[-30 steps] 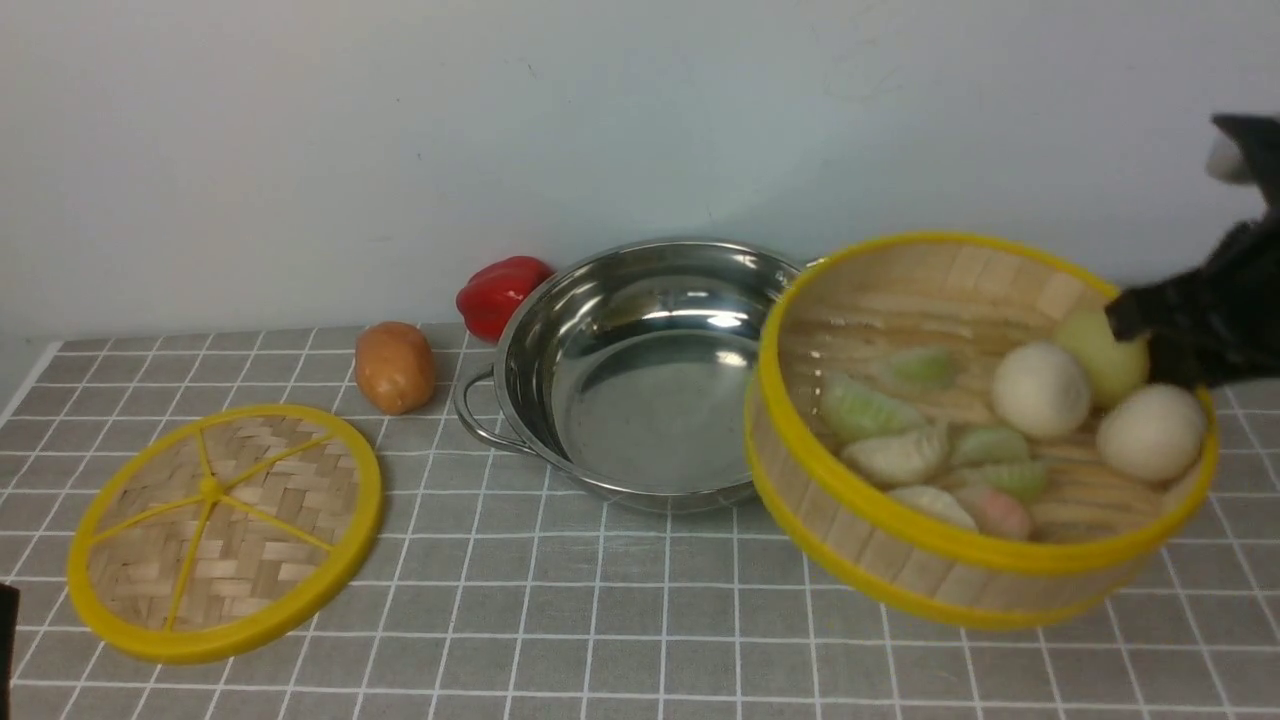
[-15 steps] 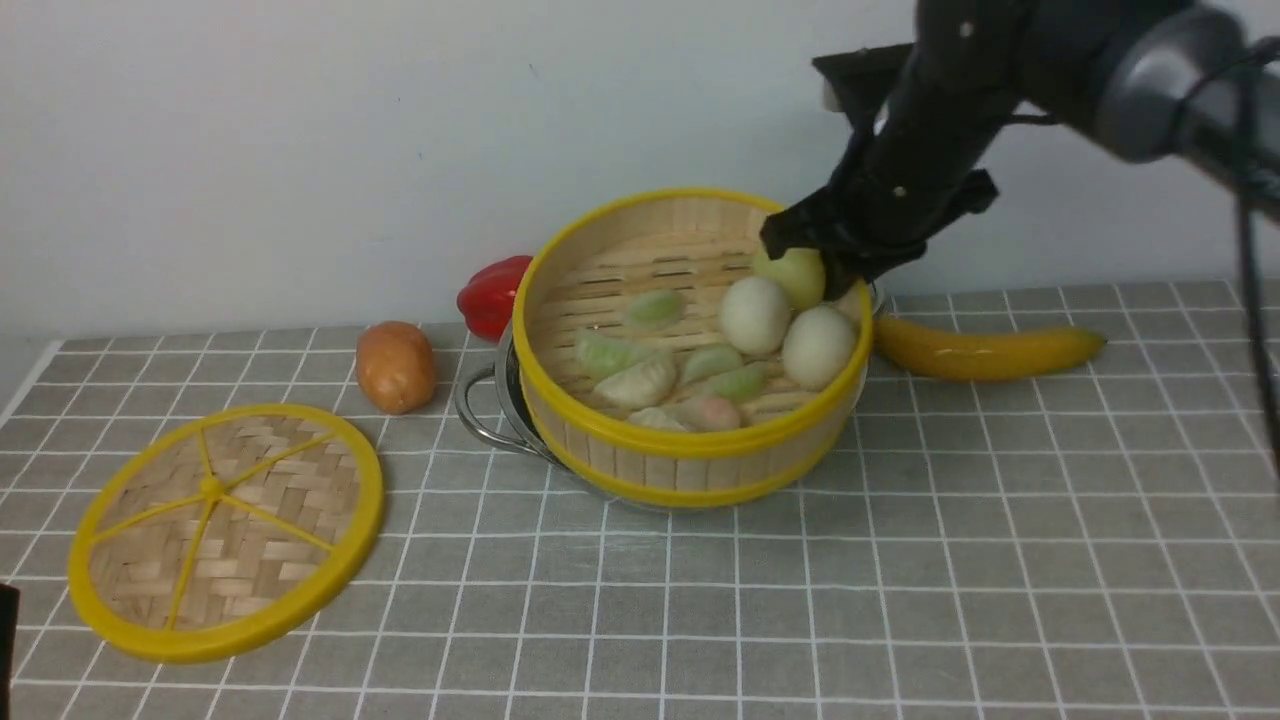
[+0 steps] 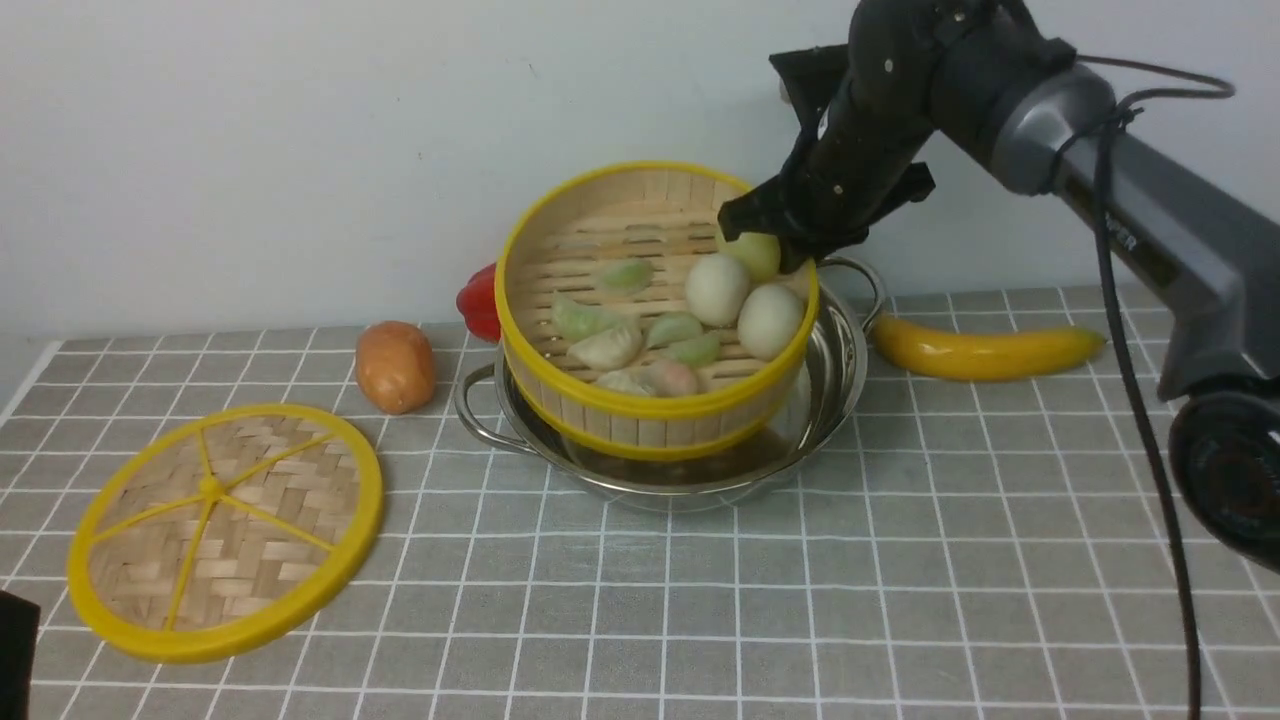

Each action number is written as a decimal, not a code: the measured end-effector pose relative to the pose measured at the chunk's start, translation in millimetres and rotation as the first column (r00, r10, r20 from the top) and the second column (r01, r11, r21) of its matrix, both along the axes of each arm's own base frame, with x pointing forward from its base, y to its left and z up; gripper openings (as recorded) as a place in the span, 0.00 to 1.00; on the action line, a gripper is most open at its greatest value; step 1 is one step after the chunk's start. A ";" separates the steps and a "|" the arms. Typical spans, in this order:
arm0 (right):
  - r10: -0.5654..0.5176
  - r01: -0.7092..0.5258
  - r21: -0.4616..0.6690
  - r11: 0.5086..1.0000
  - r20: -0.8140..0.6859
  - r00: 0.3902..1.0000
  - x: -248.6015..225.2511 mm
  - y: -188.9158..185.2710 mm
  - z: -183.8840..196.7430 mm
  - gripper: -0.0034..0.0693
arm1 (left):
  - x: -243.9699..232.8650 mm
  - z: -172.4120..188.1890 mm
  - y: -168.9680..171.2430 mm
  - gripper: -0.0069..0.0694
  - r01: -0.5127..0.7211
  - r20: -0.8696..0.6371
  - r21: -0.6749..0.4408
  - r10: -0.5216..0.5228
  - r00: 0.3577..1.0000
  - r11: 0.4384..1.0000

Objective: Place the steamer in the pot on the grey tablecloth, and put the lid on the steamer.
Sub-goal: 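Place the bamboo steamer basket of food into the steel pot with the right gripper, then grasp the bamboo steamer lid lying on the table by its centre knob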

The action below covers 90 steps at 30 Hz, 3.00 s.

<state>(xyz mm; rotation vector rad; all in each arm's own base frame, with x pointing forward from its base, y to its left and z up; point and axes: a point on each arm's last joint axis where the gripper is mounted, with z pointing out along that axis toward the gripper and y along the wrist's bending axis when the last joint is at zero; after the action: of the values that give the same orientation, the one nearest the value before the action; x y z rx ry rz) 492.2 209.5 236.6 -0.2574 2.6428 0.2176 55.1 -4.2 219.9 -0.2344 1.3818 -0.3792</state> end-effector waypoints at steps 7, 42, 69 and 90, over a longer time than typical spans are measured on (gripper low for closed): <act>0.005 -0.006 -0.028 1.000 -0.041 0.999 3.9 1.0 -23.5 0.13 | 0.0 0.0 0.0 0.41 0.000 0.000 0.000 0.000 1.000 1.000; -0.002 -0.001 0.040 0.999 0.091 0.996 -6.2 -8.3 42.9 0.71 | -16.3 64.2 12.8 0.41 -0.146 -0.105 0.270 0.179 0.978 0.952; 0.149 -0.268 0.123 0.956 0.583 0.799 -380.6 -150.9 273.0 0.51 | 260.0 73.6 18.1 0.41 0.240 -0.902 0.414 0.361 0.235 0.878; 0.006 -0.251 0.295 0.922 0.638 0.770 -514.5 -196.8 193.1 0.39 | 319.7 2.7 82.9 0.41 0.132 -0.991 0.091 0.078 0.107 0.987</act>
<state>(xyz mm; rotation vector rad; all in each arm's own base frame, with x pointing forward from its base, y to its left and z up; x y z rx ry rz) -22.3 12.7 429.7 -0.3228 1.8685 0.5606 374.8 78.8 222.6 -0.3610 2.8444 -0.0605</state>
